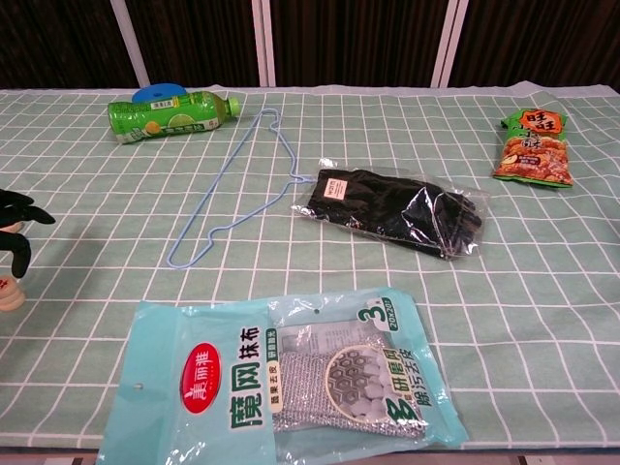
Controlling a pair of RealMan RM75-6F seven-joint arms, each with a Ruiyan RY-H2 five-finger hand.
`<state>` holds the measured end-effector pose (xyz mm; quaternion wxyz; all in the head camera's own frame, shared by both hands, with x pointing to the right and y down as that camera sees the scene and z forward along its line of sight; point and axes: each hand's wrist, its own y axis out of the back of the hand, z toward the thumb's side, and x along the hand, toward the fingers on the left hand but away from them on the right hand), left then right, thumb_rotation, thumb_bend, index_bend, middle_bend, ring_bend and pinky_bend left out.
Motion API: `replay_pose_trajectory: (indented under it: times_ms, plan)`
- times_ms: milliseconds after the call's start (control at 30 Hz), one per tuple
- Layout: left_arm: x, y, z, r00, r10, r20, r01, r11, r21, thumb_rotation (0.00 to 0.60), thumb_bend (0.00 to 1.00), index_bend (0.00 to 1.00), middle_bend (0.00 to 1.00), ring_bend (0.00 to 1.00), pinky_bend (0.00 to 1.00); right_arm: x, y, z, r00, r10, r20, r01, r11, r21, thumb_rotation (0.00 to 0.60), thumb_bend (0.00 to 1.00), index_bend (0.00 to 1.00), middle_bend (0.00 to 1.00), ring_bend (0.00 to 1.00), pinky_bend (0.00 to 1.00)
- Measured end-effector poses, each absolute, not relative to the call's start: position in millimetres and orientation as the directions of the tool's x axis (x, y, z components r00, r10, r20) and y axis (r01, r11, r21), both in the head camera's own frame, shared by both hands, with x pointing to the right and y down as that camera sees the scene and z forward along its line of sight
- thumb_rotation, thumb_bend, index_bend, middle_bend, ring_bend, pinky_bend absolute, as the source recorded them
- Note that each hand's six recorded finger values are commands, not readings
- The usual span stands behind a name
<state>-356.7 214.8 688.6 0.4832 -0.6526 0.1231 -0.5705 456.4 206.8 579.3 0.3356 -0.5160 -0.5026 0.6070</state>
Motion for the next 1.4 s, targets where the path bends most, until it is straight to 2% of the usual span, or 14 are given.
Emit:
replay_pose_trajectory:
  times_ms: [267,700,1033,1400]
  plan:
    - [-356,215,686,0.321,-0.714,0.622,0.390,-0.499,-0.774,0.600,0.33,0.37,0.10,0.00,0.07,457,207,579,-0.246,0.925,-0.289,0.109,-0.269,-0.957,0.600,0.21,0.06,0.05,0.03,0.00]
    - [-374,202,667,0.279,-0.763,0.583,0.357,-0.481,-0.801,0.600,0.33,0.38,0.11,0.00,0.07,456,207,580,-0.244,0.926,-0.289,0.109,-0.270,-0.957,0.600,0.20,0.06,0.05,0.03,0.00]
    - [-391,166,691,0.230,-0.763,0.604,0.347,-0.515,-0.784,0.600,0.32,0.38,0.11,0.00,0.07,455,207,580,-0.246,0.925,-0.291,0.107,-0.272,-0.956,0.600,0.20,0.06,0.05,0.03,0.00]
    - [-391,151,717,0.205,-0.765,0.610,0.358,-0.522,-0.775,0.600,0.32,0.39,0.11,0.00,0.07,457,207,580,-0.254,0.922,-0.292,0.110,-0.272,-0.956,0.600,0.21,0.06,0.05,0.03,0.00]
